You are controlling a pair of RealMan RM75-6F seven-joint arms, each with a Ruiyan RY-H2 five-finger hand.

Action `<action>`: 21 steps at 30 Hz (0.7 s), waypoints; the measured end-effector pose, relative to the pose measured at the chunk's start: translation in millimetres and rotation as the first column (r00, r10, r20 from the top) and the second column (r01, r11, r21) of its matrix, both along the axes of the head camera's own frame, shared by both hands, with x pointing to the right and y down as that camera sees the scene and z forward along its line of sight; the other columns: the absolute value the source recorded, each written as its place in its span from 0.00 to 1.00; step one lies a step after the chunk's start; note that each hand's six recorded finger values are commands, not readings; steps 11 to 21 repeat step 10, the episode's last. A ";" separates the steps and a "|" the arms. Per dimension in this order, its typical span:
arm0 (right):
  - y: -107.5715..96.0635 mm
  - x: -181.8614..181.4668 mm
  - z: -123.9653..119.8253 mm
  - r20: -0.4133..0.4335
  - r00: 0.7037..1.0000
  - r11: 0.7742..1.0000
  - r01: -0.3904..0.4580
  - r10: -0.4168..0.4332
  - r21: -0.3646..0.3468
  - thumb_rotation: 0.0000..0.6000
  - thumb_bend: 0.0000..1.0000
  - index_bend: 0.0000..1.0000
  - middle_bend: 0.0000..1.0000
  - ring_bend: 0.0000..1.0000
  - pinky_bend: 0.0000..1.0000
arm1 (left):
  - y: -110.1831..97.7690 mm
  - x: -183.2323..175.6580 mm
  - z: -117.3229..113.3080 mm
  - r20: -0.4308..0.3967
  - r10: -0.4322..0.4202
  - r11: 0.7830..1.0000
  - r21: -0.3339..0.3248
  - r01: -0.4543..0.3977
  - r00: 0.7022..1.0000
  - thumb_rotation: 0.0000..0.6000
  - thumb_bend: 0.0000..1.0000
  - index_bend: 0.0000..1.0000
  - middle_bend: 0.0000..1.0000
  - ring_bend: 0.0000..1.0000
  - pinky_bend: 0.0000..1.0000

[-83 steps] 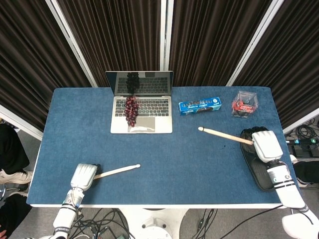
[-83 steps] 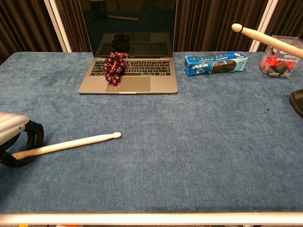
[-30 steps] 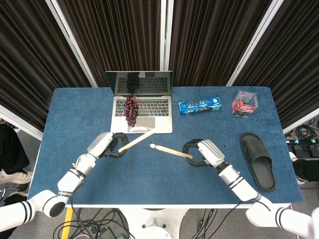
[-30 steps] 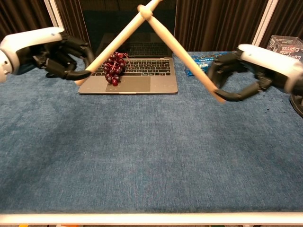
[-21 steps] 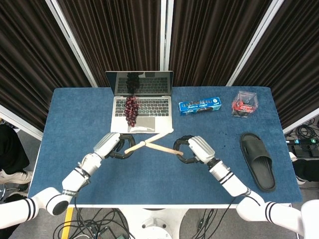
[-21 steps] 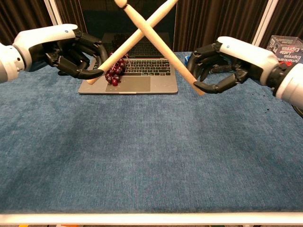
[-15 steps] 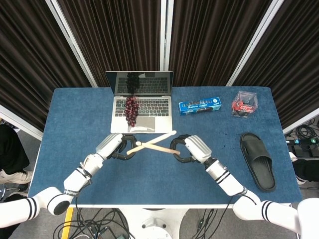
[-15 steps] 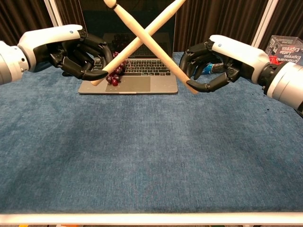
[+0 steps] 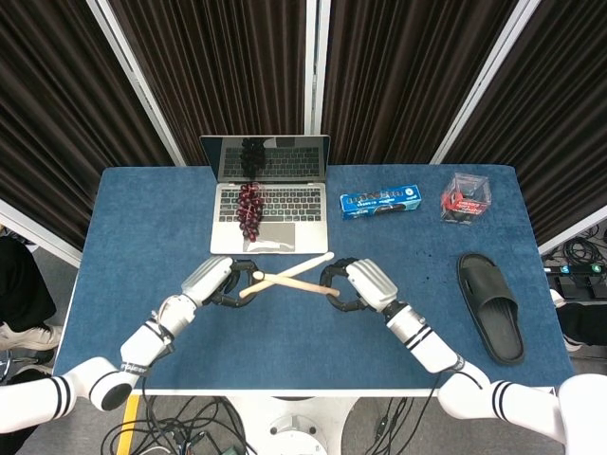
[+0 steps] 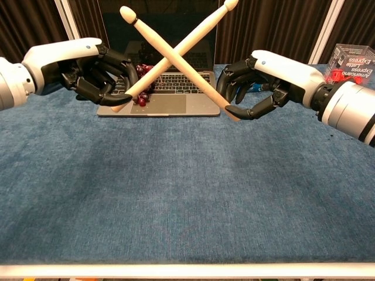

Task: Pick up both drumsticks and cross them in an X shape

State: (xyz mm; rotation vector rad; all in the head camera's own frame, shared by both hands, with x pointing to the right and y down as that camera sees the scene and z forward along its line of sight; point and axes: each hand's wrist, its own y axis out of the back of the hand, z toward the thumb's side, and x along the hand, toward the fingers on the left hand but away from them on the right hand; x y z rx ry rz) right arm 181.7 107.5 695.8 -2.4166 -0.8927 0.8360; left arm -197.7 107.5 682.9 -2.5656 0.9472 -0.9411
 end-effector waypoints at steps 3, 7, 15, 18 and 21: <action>0.2 -0.9 1.1 0.000 1.000 1.000 -0.001 0.001 0.000 1.00 0.69 0.65 0.62 0.39 0.38 | 1.1 0.2 1.3 0.002 0.003 1.000 -0.001 -0.003 1.000 1.00 0.52 0.63 0.66 0.79 0.90; 0.8 -1.4 2.7 -0.007 1.000 1.000 0.001 -0.001 -0.001 1.00 0.69 0.65 0.62 0.39 0.38 | 2.0 0.4 1.9 0.000 0.004 1.000 -0.003 -0.004 1.000 1.00 0.52 0.63 0.66 0.79 0.90; 0.6 -0.9 3.7 -0.010 1.000 1.000 -0.001 0.001 -0.002 1.00 0.69 0.65 0.62 0.39 0.38 | 2.7 0.4 2.0 0.000 0.008 1.000 -0.003 -0.008 1.000 1.00 0.52 0.63 0.66 0.79 0.90; 0.6 -0.9 3.7 -0.010 1.000 1.000 -0.001 0.001 -0.002 1.00 0.69 0.65 0.62 0.39 0.38 | 2.7 0.4 2.0 0.000 0.008 1.000 -0.003 -0.008 1.000 1.00 0.52 0.63 0.66 0.79 0.90; 0.6 -0.9 3.7 -0.010 1.000 1.000 -0.001 0.001 -0.002 1.00 0.69 0.65 0.62 0.39 0.38 | 2.7 0.4 2.0 0.000 0.008 1.000 -0.003 -0.008 1.000 1.00 0.52 0.63 0.66 0.79 0.90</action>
